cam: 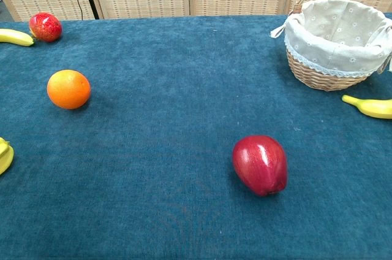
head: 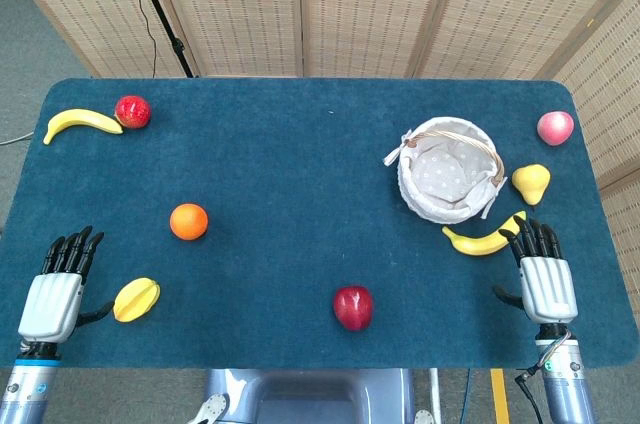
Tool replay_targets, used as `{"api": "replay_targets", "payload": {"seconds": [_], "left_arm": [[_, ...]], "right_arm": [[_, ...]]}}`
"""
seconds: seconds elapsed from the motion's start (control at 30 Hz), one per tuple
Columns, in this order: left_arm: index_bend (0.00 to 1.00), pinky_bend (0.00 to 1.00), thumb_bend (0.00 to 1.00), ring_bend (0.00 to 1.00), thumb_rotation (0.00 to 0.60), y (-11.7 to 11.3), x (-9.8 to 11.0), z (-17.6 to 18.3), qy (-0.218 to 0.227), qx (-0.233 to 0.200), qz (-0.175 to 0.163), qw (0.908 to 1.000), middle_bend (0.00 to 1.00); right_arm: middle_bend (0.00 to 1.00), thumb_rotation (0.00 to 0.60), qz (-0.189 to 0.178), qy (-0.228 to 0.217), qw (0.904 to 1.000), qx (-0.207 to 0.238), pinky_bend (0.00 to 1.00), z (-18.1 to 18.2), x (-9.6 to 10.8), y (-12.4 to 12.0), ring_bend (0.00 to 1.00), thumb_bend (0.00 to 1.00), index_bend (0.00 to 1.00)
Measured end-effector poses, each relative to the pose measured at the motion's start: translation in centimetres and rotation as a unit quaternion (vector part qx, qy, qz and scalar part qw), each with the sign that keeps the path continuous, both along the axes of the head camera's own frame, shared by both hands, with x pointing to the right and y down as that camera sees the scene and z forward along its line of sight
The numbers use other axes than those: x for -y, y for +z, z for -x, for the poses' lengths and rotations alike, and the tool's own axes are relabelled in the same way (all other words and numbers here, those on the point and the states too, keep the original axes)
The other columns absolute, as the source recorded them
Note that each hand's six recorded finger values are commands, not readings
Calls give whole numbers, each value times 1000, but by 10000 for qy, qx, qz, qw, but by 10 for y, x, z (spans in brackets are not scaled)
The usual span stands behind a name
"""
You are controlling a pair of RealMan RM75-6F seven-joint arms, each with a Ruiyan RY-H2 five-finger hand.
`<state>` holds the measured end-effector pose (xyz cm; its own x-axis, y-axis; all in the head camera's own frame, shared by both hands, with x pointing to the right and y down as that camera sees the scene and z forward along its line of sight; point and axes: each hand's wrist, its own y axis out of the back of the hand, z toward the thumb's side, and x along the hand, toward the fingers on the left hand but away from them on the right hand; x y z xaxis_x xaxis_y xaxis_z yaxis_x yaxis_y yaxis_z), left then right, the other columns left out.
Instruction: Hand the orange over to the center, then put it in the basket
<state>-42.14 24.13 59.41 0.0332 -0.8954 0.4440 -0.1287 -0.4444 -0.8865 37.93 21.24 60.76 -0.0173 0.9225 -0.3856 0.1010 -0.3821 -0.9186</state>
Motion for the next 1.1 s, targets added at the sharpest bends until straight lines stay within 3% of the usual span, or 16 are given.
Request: {"api": "replay_targets", "payload": {"seconds": [0.4,0.73,1.1], "left_arm": [[80,0,105,0,600,12,13,12,-208,46,12,9998,0],[89,0,105,0,600,32,49,8,-210,-133,103,9996,0],[115,0,105,0,600,90,94,-28,-11,-395,421,9983,10]], "right_arm": [[88,600,64,-2,10000,20,60,-1,-1,3,41,0,199],[88,600,90,5,9999,59,60,-2,-2,3,41,0,199],[88,600,77,59,9999,103,60,-5,-2,1,41,0,199]]}}
